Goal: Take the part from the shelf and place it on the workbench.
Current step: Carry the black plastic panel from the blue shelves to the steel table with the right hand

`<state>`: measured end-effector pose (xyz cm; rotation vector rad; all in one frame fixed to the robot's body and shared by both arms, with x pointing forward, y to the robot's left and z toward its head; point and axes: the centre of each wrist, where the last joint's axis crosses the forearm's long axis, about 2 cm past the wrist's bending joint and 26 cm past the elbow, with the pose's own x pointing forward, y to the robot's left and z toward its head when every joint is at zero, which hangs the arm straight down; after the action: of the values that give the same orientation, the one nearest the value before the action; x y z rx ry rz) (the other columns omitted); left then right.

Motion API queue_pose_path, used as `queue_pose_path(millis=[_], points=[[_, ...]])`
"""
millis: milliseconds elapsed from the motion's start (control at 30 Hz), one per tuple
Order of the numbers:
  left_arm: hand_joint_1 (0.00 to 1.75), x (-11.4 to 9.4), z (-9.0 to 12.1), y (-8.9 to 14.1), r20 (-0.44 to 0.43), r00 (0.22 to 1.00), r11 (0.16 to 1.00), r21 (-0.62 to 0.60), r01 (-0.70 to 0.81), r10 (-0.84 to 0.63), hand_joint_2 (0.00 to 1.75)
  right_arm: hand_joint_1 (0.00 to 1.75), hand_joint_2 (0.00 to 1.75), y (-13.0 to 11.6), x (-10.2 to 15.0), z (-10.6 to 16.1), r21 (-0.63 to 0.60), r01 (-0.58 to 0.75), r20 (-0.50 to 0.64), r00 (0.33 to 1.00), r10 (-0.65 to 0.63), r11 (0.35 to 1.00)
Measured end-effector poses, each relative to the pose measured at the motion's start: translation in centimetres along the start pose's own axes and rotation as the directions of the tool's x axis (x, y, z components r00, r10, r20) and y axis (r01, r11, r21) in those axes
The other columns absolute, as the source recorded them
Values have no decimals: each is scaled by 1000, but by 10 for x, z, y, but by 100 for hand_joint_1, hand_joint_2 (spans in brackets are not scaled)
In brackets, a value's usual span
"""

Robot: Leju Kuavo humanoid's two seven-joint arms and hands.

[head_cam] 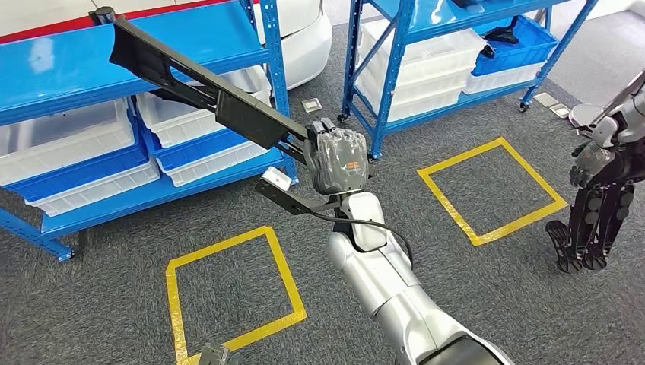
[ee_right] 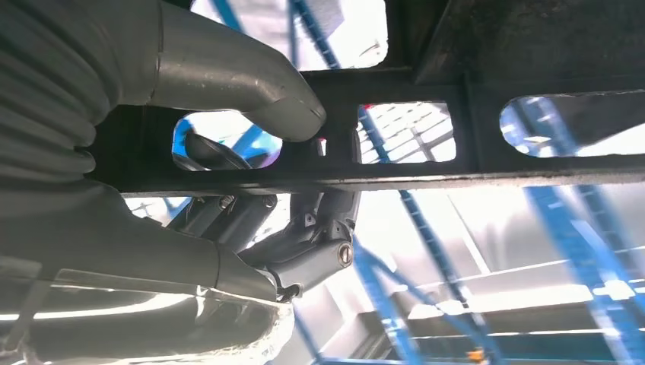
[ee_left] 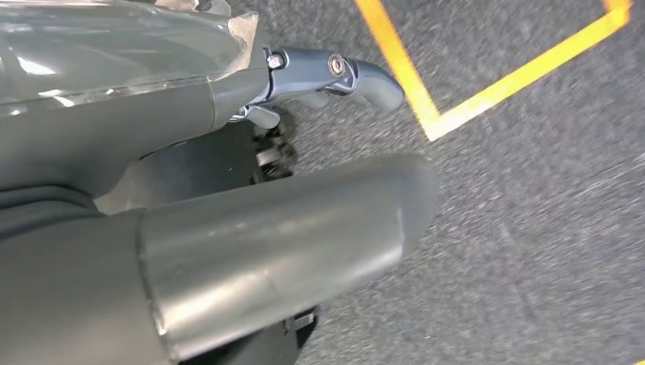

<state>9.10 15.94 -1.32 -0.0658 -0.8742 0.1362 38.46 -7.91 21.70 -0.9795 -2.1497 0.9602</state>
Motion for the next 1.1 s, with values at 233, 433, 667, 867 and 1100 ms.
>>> queue_pose_path(millis=[233,433,667,867,1100], points=[[0,-3,5,4,-47,998,999,16,-29,30,0,175,175,3,-13,16,17,-38,-18,999,38,999],[0,-7,12,12,-122,992,999,30,-39,43,0,175,175,6,-36,40,43,-52,-50,997,54,998],[0,-5,25,19,-147,989,1000,14,-27,29,0,175,175,-1,-69,70,39,-45,-102,994,49,998],[0,-5,30,23,-153,988,1000,5,3,-3,0,175,175,-4,-83,87,47,-62,-132,989,68,997],[0,-3,31,32,-144,986,996,-48,73,-79,0,175,175,-24,-101,92,15,-141,-139,980,142,990]])
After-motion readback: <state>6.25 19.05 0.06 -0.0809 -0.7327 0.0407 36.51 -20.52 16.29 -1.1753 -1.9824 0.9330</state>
